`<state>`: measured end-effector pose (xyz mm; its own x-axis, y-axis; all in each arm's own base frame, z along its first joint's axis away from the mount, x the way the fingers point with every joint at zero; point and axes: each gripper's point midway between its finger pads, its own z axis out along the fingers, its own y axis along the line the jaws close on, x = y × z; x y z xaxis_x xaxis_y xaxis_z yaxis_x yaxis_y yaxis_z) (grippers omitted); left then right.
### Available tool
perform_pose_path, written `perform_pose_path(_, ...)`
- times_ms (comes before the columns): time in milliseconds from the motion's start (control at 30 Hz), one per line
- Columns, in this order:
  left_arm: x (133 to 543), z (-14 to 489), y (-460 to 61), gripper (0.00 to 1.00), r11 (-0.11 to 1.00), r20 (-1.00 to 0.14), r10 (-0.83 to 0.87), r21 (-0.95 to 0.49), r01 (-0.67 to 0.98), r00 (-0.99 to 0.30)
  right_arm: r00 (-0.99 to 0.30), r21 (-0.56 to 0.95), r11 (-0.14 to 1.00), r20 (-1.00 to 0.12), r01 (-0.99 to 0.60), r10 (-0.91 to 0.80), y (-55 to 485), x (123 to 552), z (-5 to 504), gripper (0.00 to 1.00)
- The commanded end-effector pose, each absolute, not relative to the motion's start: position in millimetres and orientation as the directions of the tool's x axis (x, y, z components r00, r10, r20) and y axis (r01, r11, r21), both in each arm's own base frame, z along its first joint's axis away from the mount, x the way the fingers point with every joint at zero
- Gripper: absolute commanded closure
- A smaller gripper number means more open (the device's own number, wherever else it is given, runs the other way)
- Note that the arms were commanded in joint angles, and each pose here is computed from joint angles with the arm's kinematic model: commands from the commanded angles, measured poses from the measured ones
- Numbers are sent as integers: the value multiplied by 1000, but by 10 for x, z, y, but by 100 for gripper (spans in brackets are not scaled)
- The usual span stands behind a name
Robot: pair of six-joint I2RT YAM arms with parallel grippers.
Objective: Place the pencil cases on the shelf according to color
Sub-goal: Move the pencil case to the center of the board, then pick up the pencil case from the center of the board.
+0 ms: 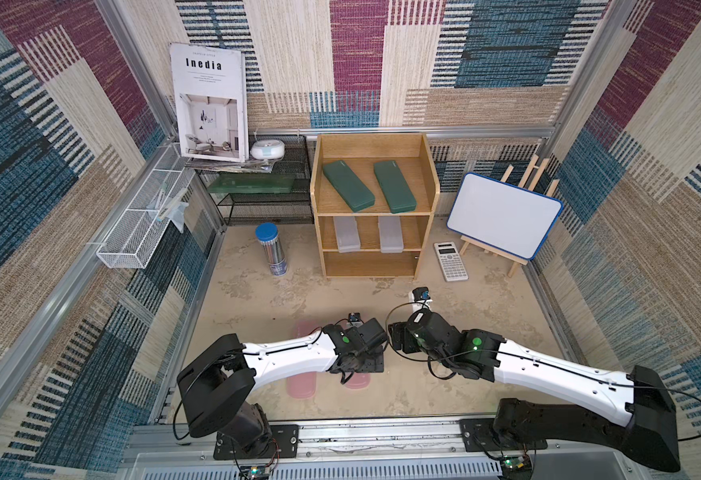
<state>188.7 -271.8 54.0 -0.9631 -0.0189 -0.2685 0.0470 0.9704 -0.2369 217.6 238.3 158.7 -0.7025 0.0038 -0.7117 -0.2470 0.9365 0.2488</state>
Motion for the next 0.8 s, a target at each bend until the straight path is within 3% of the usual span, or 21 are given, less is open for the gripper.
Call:
perform_pose_path(0, 1982, 784, -2745, 1, 962, -337, -27, -264, 67, -941, -702, 269, 935, -712, -232, 30, 2345, 2159, 1614, 10)
perform_pose_path(233, 2061, 1270, -2201, 1, 989, -473, -7, -131, 63, -881, -754, 347, 903, -656, -253, 41, 2605, 2078, 1524, 6)
perform_pose_path(600, 1909, 1111, -1168, 1, 978, -468, -198, -153, -142, -861, -850, 288, 928, -524, -236, -53, 3437, 1729, 915, 2)
perform_pose_path(767, 1895, 1087, -904, 1, 967, -466, -253, -161, -199, -848, -899, 233, 951, -430, -204, -88, 3506, 1577, 603, 1)
